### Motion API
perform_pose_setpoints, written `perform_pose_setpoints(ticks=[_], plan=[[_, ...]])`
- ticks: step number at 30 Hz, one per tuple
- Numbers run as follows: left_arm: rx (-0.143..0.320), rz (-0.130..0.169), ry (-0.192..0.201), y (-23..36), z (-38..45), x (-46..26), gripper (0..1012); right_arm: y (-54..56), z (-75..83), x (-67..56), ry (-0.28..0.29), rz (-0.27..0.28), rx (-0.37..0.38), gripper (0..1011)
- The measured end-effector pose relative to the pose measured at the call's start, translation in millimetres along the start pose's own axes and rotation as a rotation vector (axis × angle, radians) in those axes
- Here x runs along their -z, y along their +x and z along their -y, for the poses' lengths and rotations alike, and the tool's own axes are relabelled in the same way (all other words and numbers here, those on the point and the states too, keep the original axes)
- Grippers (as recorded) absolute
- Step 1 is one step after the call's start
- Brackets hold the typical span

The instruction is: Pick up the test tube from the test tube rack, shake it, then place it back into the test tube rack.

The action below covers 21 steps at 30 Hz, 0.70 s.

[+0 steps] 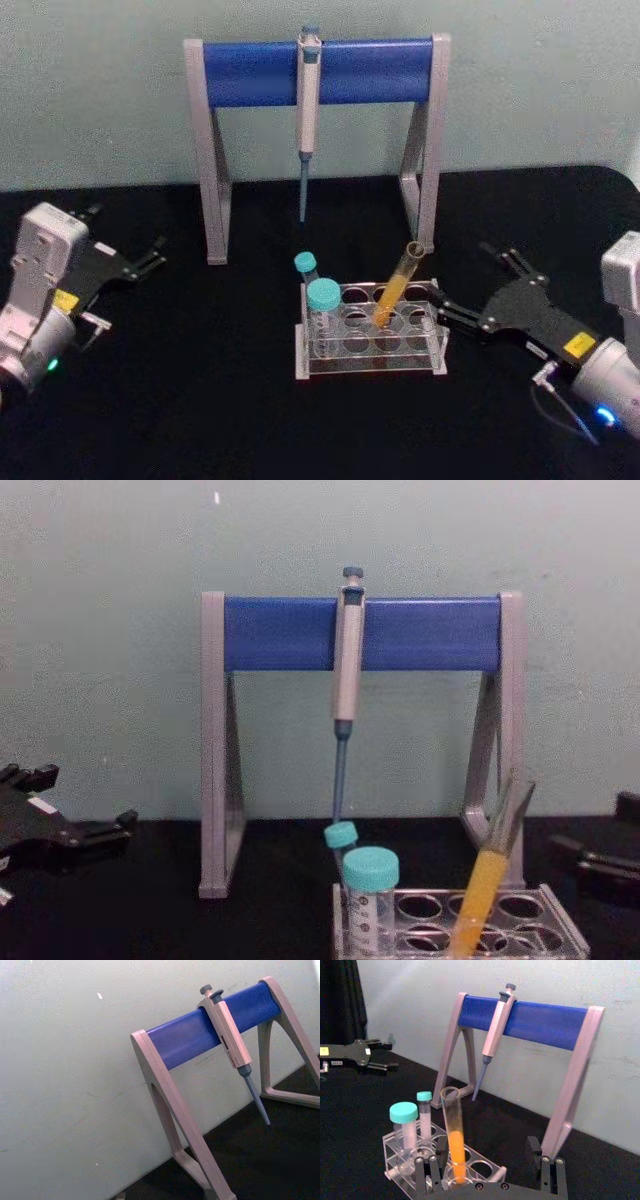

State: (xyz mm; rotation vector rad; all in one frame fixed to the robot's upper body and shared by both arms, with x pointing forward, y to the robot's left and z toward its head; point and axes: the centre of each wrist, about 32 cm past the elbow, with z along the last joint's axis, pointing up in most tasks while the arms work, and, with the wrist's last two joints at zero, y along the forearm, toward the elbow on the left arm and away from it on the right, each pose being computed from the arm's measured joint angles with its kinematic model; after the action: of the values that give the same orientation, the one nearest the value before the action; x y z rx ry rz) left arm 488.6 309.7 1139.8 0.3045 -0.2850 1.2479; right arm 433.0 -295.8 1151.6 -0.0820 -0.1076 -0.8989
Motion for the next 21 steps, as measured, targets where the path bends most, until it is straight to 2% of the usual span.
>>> perform_pose_setpoints(ticks=[11,21], plan=[[0.000,0.000,0.000,0.0,0.0,0.0,1001,-4.5,-21.0,4.8,0.000,-0.055,-0.037,1000],[0.000,0.000,0.000,0.0,0.0,0.0,1001,-6.0,-30.6,11.4,0.001,-0.078,-0.054,1000]])
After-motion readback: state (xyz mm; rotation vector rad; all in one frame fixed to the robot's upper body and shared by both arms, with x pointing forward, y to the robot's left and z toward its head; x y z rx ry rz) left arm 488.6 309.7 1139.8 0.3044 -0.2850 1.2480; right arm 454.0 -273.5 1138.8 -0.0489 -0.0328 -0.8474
